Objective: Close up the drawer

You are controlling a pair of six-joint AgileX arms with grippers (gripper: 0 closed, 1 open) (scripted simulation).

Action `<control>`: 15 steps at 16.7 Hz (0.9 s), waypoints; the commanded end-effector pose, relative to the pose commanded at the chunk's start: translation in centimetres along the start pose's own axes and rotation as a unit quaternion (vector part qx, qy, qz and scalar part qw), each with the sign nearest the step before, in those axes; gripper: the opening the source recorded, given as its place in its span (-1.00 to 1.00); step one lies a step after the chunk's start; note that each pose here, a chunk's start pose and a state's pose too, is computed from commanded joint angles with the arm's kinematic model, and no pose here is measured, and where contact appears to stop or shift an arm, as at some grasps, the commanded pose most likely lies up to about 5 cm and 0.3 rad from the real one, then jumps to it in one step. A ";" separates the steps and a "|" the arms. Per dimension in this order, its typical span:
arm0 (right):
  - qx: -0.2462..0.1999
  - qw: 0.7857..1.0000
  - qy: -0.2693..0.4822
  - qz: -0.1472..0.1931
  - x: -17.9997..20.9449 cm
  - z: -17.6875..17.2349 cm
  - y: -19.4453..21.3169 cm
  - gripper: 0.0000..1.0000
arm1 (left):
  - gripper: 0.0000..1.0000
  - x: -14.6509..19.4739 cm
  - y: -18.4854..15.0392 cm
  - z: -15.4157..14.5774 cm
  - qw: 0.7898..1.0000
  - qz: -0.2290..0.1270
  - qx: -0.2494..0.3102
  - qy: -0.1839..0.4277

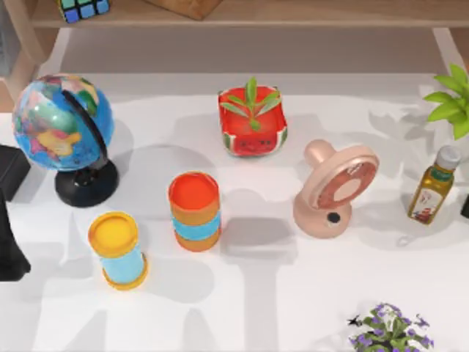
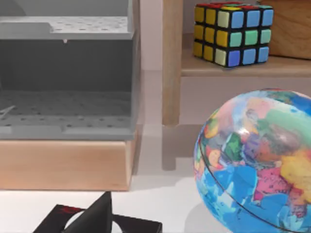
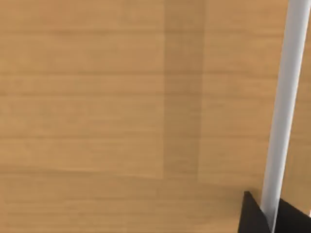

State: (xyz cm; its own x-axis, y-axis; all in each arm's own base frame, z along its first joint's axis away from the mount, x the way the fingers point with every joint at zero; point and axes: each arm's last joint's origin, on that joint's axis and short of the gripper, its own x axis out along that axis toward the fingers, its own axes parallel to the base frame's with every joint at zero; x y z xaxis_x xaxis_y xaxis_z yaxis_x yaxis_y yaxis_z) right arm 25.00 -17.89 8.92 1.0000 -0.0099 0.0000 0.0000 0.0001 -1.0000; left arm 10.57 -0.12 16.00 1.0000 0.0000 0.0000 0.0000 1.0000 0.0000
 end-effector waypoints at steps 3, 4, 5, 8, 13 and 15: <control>0.003 1.000 0.001 0.002 -0.1 0.0 0.1 -1.00 | 1.00 0.0 0.0 0.0 1.000 0.000 0.000 0.000; 0.003 1.000 0.001 0.002 0.0 0.0 0.1 -1.00 | 1.00 0.0 0.0 0.0 1.000 0.000 0.000 0.000; 0.004 1.000 0.002 0.004 0.4 -0.1 0.2 -1.00 | 1.00 0.0 0.0 0.0 1.000 0.000 0.000 0.000; 0.005 1.000 0.002 0.006 2.6 -0.2 0.3 -1.00 | 1.00 0.0 0.0 0.0 1.000 0.000 0.000 0.000; 0.002 1.000 0.001 0.002 6.2 0.0 0.1 -1.00 | 1.00 0.0 0.0 0.0 1.000 0.000 0.000 0.000; 0.003 1.000 0.001 0.002 6.3 0.0 0.1 -1.00 | 1.00 0.0 0.0 0.0 1.000 0.000 0.000 0.000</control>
State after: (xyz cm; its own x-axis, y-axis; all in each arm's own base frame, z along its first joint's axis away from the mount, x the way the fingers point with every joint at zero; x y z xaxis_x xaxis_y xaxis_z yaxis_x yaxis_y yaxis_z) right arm 31.28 -17.99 8.82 0.9999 -0.0124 -0.0041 -0.0040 0.0052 -1.0000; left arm 10.57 -0.12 16.00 1.0000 0.0000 0.0000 0.0000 1.0000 0.0000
